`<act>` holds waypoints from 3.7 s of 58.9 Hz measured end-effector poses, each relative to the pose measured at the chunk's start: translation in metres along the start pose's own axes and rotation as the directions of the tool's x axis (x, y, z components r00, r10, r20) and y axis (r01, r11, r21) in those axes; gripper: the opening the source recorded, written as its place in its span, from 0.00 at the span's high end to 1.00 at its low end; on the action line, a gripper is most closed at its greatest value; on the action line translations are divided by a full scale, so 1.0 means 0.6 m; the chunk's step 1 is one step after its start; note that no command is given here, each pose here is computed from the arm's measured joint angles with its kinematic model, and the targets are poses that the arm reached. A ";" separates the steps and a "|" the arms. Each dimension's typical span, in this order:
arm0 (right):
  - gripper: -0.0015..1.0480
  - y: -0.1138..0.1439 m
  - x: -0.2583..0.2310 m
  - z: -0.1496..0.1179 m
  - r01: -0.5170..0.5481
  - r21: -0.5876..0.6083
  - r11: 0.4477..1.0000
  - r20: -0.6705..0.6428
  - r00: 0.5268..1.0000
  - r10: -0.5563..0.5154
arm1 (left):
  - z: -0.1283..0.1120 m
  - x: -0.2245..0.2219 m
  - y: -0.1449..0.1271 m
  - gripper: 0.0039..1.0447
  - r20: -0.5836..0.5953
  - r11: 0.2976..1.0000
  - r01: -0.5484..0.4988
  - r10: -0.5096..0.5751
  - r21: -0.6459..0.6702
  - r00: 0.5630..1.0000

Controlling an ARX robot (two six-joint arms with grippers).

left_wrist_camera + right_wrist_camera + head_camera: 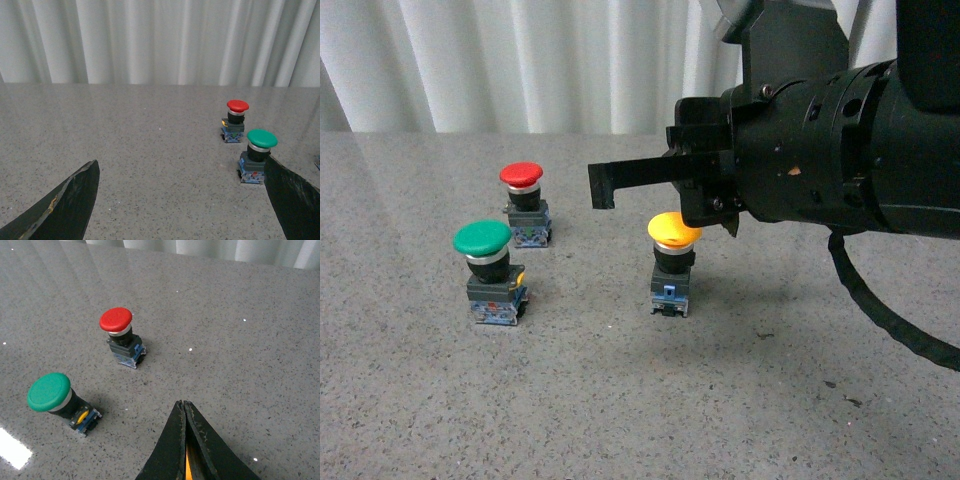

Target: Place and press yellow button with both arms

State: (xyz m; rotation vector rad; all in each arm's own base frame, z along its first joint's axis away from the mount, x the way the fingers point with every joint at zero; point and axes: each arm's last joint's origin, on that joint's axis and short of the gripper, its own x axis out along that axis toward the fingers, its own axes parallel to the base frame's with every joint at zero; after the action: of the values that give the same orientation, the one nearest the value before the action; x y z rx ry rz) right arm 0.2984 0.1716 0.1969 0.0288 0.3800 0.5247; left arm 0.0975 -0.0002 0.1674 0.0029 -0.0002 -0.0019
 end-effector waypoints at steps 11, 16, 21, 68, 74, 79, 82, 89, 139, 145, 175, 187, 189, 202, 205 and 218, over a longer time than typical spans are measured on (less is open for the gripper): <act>0.98 -0.006 0.016 -0.011 0.012 0.002 1.000 -0.020 1.000 -0.012 | 0.000 0.000 0.000 0.06 0.000 1.000 0.000 0.000 0.000 1.000; 0.98 -0.011 0.019 -0.009 0.021 0.006 1.000 -0.020 1.000 -0.021 | 0.000 0.000 0.000 0.06 0.000 1.000 0.000 0.000 0.000 1.000; 0.98 -0.012 0.021 -0.009 0.022 0.006 1.000 -0.020 1.000 -0.022 | 0.000 0.000 0.000 0.06 0.000 1.000 0.000 0.000 0.000 1.000; 0.98 -0.015 0.038 -0.037 0.026 0.007 1.000 -0.065 0.998 -0.026 | 0.000 0.000 0.000 0.06 0.000 1.000 0.000 0.000 0.000 1.000; 0.98 -0.015 0.039 -0.038 0.026 0.007 1.000 -0.068 0.997 -0.026 | 0.000 0.000 0.000 0.06 0.000 1.000 0.000 0.000 0.000 1.000; 0.98 -0.016 0.041 -0.042 0.027 0.007 1.000 -0.077 0.997 -0.027 | 0.000 0.000 0.000 0.06 0.000 1.000 0.000 0.000 0.000 1.000; 0.98 -0.016 0.042 -0.044 0.028 0.005 1.000 -0.086 0.996 -0.027 | 0.000 0.000 0.000 0.06 0.000 1.000 0.000 0.000 0.000 1.000; 0.98 -0.016 0.043 -0.044 0.029 0.002 1.000 -0.095 0.995 -0.029 | 0.000 0.000 0.000 0.06 0.000 1.000 0.000 0.000 0.000 1.000; 0.98 -0.105 -0.374 -0.147 0.491 0.078 0.868 0.357 0.799 -0.484 | 0.000 0.000 0.000 0.06 0.000 1.000 0.000 0.000 0.000 1.000; 0.98 -0.101 -0.378 -0.166 0.491 0.076 0.868 0.360 0.798 -0.484 | 0.000 0.000 0.000 0.06 0.000 1.000 0.000 0.000 0.000 1.000; 0.98 -0.092 -0.391 -0.187 0.491 0.075 0.868 0.365 0.796 -0.483 | 0.000 0.000 0.000 0.06 0.000 1.000 0.000 0.000 0.000 1.000; 0.88 -0.092 -0.391 -0.187 0.492 0.075 0.868 0.365 0.796 -0.483 | 0.000 0.000 0.000 0.06 0.000 1.000 0.000 0.000 0.000 1.000; 0.83 -0.092 -0.391 -0.187 0.492 0.075 0.868 0.365 0.796 -0.483 | 0.000 0.000 0.000 0.06 0.000 1.000 0.000 0.000 0.000 1.000; 0.33 -0.092 -0.391 -0.187 0.492 0.075 0.868 0.365 0.796 -0.483 | 0.000 0.000 0.000 0.06 0.000 1.000 0.000 0.000 0.000 1.000; 0.26 -0.092 -0.391 -0.187 0.492 0.075 0.868 0.365 0.796 -0.483 | 0.000 0.000 0.000 0.06 0.000 1.000 0.000 0.000 0.000 1.000; 0.07 -0.092 -0.391 -0.187 0.491 0.075 0.868 0.365 0.796 -0.483 | 0.000 0.000 0.000 0.06 0.000 1.000 0.000 0.000 0.000 1.000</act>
State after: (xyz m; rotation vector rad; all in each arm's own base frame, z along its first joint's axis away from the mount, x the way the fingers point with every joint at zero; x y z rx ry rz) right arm 0.0972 0.0000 0.1671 0.0063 -0.0036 0.0004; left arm 0.0975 -0.0002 0.1674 0.0029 -0.0002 -0.0015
